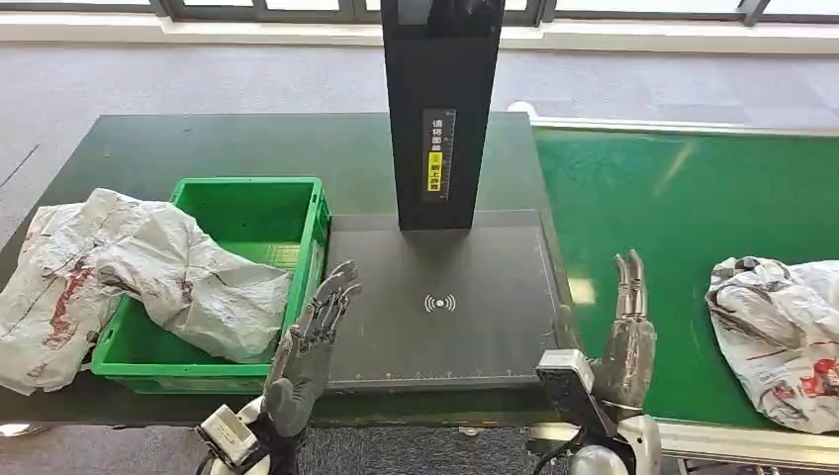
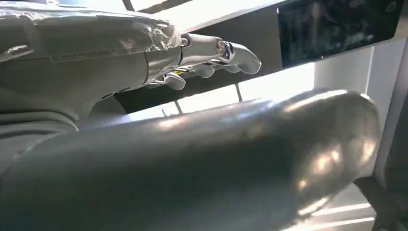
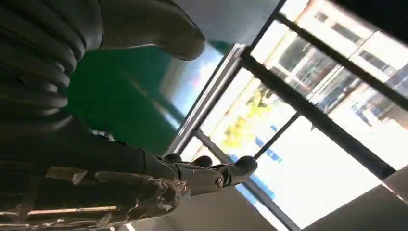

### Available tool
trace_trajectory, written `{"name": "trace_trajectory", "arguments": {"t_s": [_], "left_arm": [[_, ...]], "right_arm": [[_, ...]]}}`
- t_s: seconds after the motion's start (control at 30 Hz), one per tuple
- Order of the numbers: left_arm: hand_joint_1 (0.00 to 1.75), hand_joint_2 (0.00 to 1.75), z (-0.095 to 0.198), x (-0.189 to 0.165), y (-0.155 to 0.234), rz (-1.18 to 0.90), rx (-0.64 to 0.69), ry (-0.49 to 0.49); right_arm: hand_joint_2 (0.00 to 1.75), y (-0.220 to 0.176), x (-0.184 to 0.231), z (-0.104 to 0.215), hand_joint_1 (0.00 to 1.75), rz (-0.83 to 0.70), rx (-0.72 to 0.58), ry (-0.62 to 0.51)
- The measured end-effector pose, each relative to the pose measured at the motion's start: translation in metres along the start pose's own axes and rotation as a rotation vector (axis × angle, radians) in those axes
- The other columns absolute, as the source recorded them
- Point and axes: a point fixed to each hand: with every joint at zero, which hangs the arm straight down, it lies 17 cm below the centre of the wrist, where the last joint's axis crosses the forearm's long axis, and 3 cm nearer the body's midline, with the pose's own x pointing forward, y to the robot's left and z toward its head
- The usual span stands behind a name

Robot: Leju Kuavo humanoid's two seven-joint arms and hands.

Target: Moved the parcel from conveyor to table for the left to box.

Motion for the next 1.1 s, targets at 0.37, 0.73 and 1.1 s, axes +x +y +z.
{"name": "trace_trajectory", "arguments": {"t_s": [0.37, 0.73, 1.1], "left_arm": [[0.00, 0.00, 0.003, -0.006, 0.001, 0.012, 0.009, 0.016], [0.00, 0.00, 0.006, -0.009, 0.008, 0.001, 0.020, 0.024], [0.00, 0.00, 0.007, -0.016, 0.009, 0.001, 0.018, 0.036]], "right_arm": [[1.75, -0.052, -0.122, 0.002, 0.00, 0.440, 0.003, 0.228], [1.75, -0.130, -0.304, 0.018, 0.00, 0.801, 0.108, 0.576], [1.75, -0.192, -0.380, 0.049, 0.00, 0.847, 0.161, 0.794]]}}
